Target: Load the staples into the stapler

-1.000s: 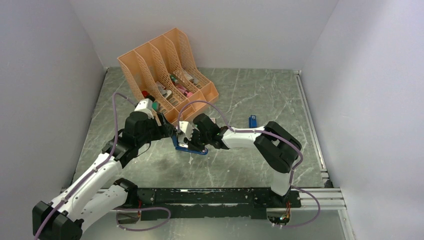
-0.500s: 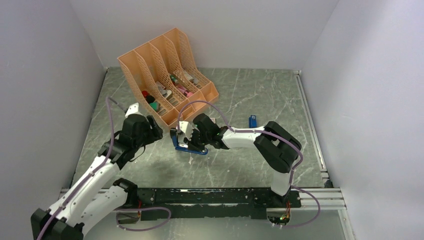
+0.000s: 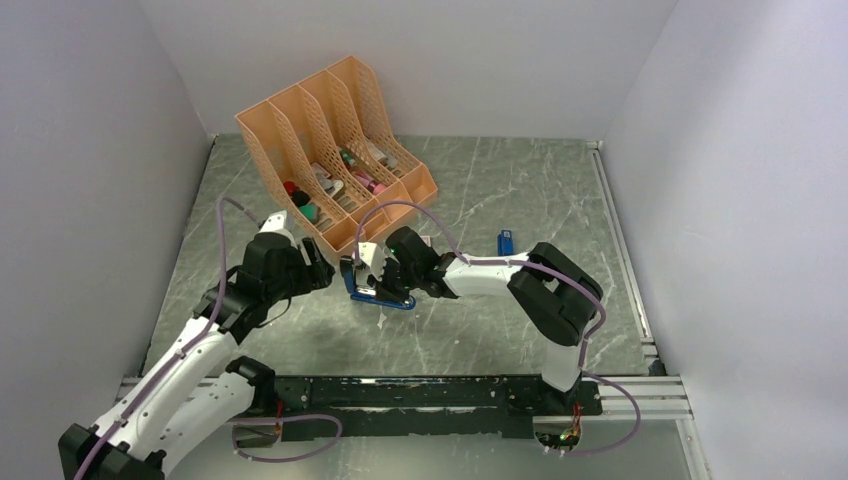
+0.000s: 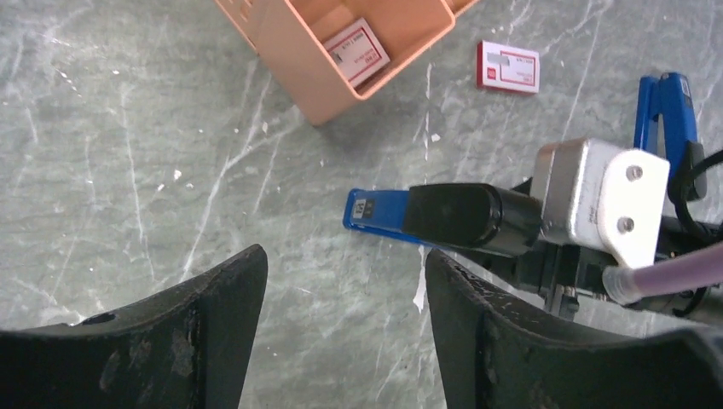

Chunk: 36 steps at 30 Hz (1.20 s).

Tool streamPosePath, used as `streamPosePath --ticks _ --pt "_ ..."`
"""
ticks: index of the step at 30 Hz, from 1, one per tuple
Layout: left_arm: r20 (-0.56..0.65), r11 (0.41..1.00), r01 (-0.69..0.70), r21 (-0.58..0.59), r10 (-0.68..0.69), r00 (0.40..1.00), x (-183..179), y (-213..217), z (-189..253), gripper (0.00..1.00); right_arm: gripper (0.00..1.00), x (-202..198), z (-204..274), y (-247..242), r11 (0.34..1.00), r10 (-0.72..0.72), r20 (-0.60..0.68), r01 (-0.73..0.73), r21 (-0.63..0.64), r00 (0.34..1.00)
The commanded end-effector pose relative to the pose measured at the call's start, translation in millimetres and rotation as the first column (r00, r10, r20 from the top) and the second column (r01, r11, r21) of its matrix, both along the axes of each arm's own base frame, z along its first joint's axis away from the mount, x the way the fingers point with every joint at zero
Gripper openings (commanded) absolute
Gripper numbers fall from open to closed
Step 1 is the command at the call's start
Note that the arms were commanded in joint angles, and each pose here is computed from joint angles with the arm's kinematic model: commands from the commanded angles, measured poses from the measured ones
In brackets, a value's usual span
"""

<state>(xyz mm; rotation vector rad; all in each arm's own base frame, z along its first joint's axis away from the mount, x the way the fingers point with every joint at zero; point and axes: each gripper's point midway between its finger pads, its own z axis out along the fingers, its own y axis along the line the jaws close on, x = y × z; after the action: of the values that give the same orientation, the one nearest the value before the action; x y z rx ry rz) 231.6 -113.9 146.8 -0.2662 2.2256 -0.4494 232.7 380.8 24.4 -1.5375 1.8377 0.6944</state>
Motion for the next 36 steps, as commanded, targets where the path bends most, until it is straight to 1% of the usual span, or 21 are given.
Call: streamPosePath --ticks 1,3,7,9,14,19,22,24,26,29,33,36 --pt "0.018 0.988 0.142 -0.059 -0.141 0.990 -12 -26 8 0.71 0.00 -25 -36 -17 0.994 0.017 -0.123 -0.029 -0.101 0.992" --pt "0.056 0.971 0.225 -0.075 -0.222 0.974 -16 -40 5 0.71 0.00 -26 -36 -16 0.994 0.021 -0.124 -0.033 -0.101 0.992" --pt "0.110 0.951 0.303 -0.062 -0.295 0.949 -17 -54 -1 0.73 0.00 -26 -36 -15 0.995 0.022 -0.126 -0.034 -0.096 0.992" --pt "0.146 0.946 0.321 -0.041 -0.312 0.939 -15 -57 -1 0.73 0.00 -26 -38 -15 0.994 0.024 -0.130 -0.037 -0.099 0.991" --pt "0.182 0.964 0.258 0.057 -0.264 0.947 -2 -45 -7 0.75 0.00 -26 -38 -14 0.995 0.025 -0.133 -0.038 -0.095 0.991" --pt "0.241 0.967 0.249 0.056 -0.255 0.936 7 -51 -8 0.76 0.00 -28 -40 -13 0.995 0.029 -0.144 -0.043 -0.094 0.989" --pt "0.243 0.970 0.228 0.085 -0.242 0.939 10 -49 -13 0.76 0.00 -28 -40 -14 0.994 0.031 -0.141 -0.045 -0.097 0.990" --pt "0.231 0.977 0.179 0.117 -0.202 0.952 13 -41 -17 0.76 0.00 -28 -40 -14 0.994 0.029 -0.142 -0.044 -0.097 0.989" --pt "0.223 0.987 0.088 0.136 -0.117 0.968 17 -26 -20 0.77 0.00 -27 -41 -14 0.994 0.028 -0.143 -0.043 -0.098 0.989" --pt "0.243 0.988 -0.033 0.151 -0.004 0.970 22 -6 -19 0.78 0.00 -28 -41 -13 0.995 0.028 -0.146 -0.042 -0.094 0.989" --pt "0.246 0.964 -0.210 0.163 0.167 0.955 24 23 -19 0.80 0.00 -29 -41 -14 0.994 0.029 -0.147 -0.043 -0.096 0.989" --pt "0.224 0.940 -0.298 0.166 0.258 0.940 22 36 -24 0.81 0.00 -29 -41 -14 0.994 0.032 -0.147 -0.047 -0.098 0.989"
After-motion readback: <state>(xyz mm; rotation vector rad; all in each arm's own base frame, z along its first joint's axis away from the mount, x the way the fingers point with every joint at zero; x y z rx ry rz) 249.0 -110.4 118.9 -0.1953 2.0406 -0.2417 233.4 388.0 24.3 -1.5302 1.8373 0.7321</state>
